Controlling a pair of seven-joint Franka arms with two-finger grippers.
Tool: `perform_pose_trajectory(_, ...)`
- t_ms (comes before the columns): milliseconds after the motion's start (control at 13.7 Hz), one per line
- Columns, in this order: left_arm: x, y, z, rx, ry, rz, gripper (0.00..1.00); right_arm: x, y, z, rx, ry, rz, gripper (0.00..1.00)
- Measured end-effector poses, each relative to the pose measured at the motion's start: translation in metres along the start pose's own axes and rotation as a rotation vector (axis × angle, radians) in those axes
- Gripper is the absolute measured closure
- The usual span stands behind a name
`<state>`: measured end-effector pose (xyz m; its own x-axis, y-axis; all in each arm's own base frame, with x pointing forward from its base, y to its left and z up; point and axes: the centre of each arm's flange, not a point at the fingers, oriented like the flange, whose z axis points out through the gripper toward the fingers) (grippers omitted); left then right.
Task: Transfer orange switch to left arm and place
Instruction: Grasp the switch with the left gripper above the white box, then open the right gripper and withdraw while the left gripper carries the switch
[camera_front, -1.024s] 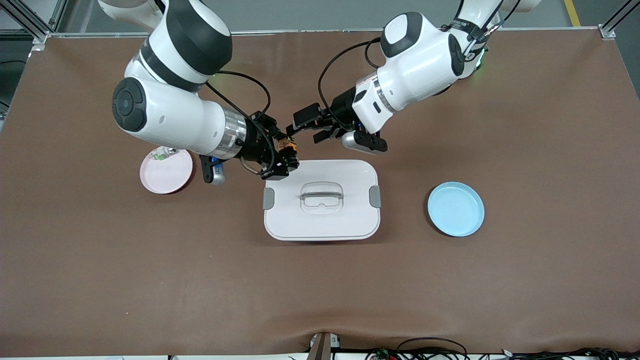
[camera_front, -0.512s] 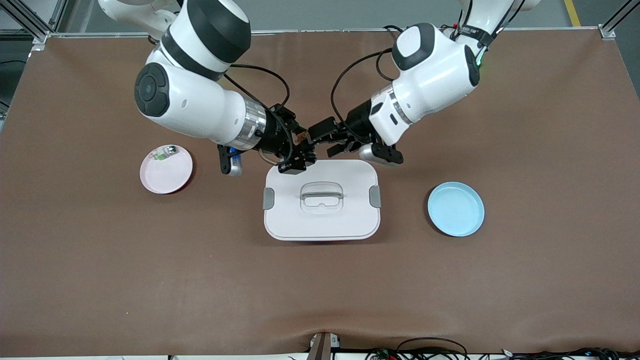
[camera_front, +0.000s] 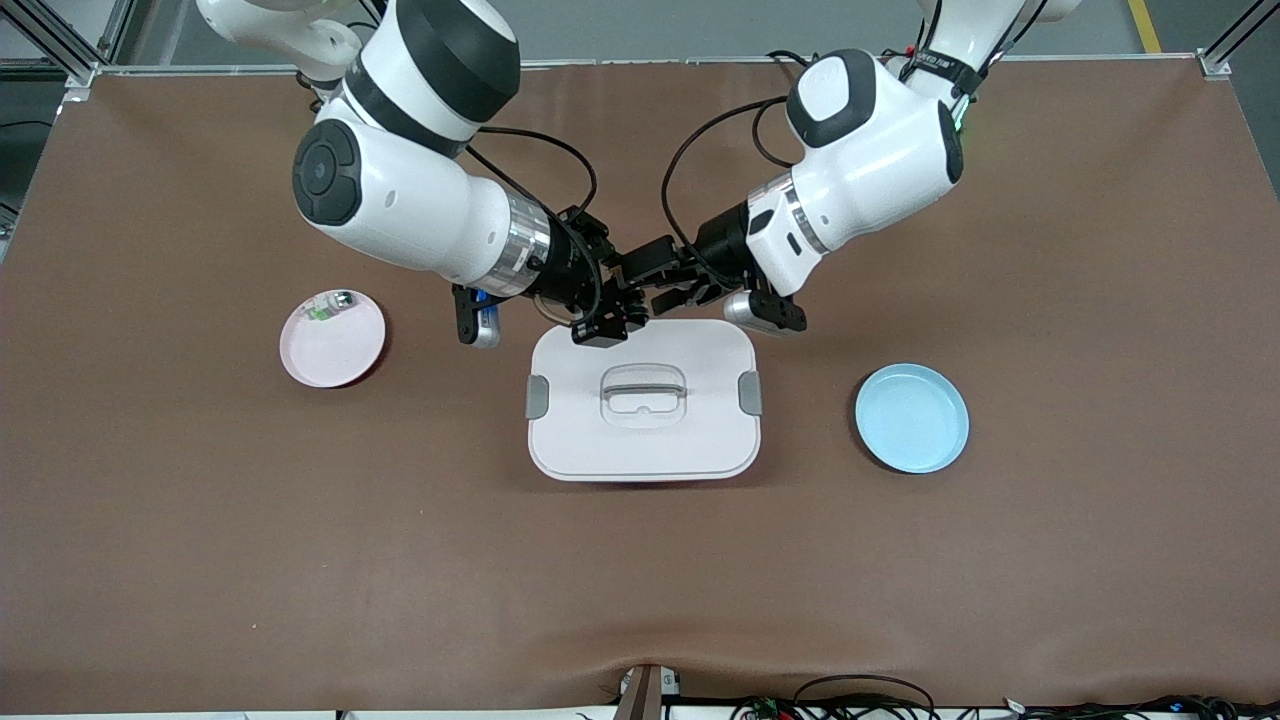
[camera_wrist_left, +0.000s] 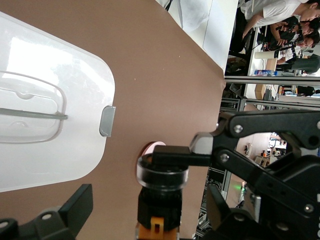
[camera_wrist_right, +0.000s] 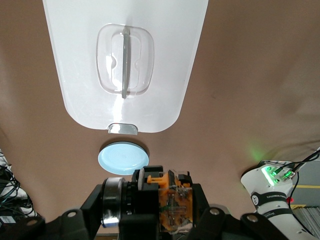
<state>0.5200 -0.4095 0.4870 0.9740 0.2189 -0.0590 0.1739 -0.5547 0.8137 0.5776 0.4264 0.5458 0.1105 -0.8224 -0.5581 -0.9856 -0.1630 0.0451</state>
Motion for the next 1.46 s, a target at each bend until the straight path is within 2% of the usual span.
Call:
perform_pose_trajectory(220,-0.0025,-0.0002,0.0027,0.002,-0.002,0.001,0.00,-0.0027,0.0000,0.0042,0.006,-0.002,-0.003,0.28)
perform_pose_trajectory(585,0.0022,-0.0023,-0.0002,0.001,0.007,0.045,0.52,-0.0047,0.0005,0.0059,0.007,-0.004,-0.004,0.28)
perform_pose_trajectory(659,0.0026,-0.0007,-0.0013,-0.004,0.009,0.054,0.61,-0.0049,0.0003,0.0079,0.006,-0.005,-0.004,0.28)
perform_pose_trajectory(732,0.0032,-0.0013,-0.0015,-0.004,0.009,0.059,0.66,-0.0048,-0.0004,0.0085,0.008,-0.006,-0.003,0.28)
perform_pose_trajectory(1171,0.0040,-0.0019,-0.0019,-0.004,0.010,0.063,0.66,-0.0049,-0.0010,0.0091,0.010,-0.009,-0.002,0.28)
perform_pose_trajectory(1244,0.0041,-0.0019,-0.0019,-0.004,0.010,0.064,0.66,-0.0047,-0.0011,0.0093,0.009,-0.008,-0.002,0.24)
perform_pose_trajectory(1390,0.0057,-0.0034,-0.0028,-0.002,0.013,0.065,0.66,-0.0026,-0.0027,0.0071,0.014,-0.007,0.001,0.04)
perform_pose_trajectory(1463,0.0063,-0.0037,-0.0032,-0.002,0.014,0.064,0.66,0.0005,-0.0045,0.0044,0.016,-0.005,0.006,0.00)
